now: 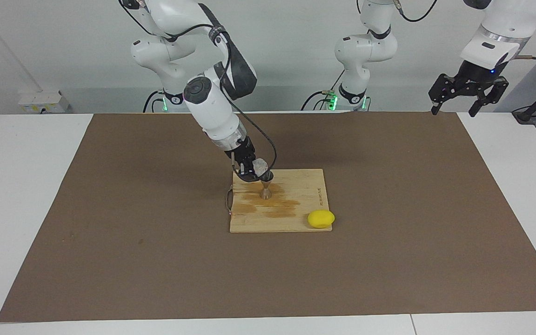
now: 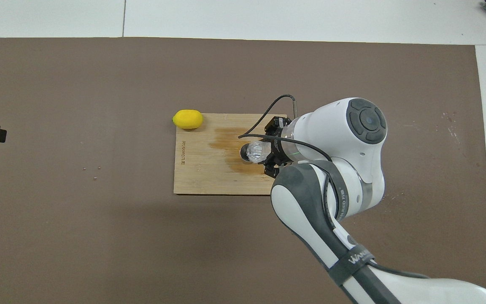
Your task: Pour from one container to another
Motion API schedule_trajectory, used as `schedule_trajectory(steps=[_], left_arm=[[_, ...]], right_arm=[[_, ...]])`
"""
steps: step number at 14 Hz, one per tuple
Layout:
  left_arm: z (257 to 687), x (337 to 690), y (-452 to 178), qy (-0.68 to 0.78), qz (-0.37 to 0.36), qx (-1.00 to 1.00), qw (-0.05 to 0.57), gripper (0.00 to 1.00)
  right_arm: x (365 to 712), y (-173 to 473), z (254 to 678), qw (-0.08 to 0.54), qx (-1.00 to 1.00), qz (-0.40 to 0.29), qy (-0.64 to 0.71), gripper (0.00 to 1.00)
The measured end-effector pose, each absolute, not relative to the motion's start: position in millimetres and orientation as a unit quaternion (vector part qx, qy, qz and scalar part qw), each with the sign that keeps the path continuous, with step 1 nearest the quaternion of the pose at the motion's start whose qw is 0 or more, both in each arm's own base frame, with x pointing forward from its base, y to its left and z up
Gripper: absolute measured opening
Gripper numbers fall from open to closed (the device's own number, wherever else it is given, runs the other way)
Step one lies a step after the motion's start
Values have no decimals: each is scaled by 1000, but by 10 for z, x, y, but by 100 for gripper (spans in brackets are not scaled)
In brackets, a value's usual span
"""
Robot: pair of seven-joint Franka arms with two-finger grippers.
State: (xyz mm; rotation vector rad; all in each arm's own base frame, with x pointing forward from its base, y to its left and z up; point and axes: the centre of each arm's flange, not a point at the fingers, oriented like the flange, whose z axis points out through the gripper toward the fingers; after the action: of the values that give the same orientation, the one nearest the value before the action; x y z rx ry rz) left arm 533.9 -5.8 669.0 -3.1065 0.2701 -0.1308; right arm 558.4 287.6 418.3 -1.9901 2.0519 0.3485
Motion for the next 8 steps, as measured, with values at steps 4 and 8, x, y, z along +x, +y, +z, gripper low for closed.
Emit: schedule_trajectory(steps=[4, 8], left_arm=[[6671, 5339, -86, 83, -40, -996, 10, 100], [6670, 5339, -101, 83, -40, -996, 10, 100]], right_arm=[[5613, 2826, 4186, 133, -681, 119, 710, 52], [5706, 2698, 4231, 156, -653, 138, 728, 52]])
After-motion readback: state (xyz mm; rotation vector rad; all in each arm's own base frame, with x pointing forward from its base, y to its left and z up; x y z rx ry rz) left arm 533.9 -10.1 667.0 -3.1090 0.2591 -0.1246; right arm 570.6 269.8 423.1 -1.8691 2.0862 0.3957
